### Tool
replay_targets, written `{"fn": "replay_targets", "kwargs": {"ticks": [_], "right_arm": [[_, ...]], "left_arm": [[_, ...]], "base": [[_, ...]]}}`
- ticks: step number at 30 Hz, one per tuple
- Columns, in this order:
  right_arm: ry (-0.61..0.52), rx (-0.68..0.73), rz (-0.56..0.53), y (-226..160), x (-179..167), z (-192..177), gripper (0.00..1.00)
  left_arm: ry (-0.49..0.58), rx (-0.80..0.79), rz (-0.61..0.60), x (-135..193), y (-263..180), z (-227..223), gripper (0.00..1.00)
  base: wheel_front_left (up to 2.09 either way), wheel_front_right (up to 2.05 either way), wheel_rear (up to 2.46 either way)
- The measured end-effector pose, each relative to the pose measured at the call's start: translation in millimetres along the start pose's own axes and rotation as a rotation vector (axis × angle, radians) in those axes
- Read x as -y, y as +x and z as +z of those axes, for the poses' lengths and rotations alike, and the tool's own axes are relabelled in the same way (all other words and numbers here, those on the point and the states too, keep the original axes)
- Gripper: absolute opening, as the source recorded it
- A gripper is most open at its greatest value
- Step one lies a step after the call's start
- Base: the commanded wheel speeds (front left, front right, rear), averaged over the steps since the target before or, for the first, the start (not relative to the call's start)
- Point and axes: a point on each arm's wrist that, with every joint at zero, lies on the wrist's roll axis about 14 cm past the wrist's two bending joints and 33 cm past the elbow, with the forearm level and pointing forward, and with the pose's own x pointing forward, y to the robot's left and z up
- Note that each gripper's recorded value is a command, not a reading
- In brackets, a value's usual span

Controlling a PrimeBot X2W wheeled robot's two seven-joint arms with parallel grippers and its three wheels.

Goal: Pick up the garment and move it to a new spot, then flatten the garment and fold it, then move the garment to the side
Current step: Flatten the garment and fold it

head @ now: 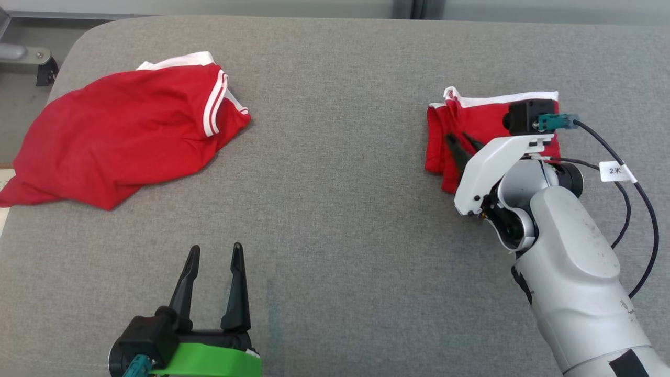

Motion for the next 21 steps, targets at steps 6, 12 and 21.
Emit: {"fn": "replay_targets", "kwargs": {"ticks": [6, 12, 21], "right_arm": [[0.048, 0.079, 0.066, -12, -22, 11, 1.0], [-0.064, 0.276, 0.068, -49, -22, 38, 1.0], [-0.264, 0.507, -0.142, -135, 49, 42, 1.0]], "left_arm": [[0.005, -0.008, 0.002, -1, -8, -3, 1.0], [0.03, 0.011, 0.018, -8, -16, 3, 1.0], [0.041, 0.054, 0.024, -13, -31, 16, 1.0]], "base": [[0.0, 0.0, 0.0], [0.0, 0.0, 0.0], [0.0, 0.0, 0.0]]}}
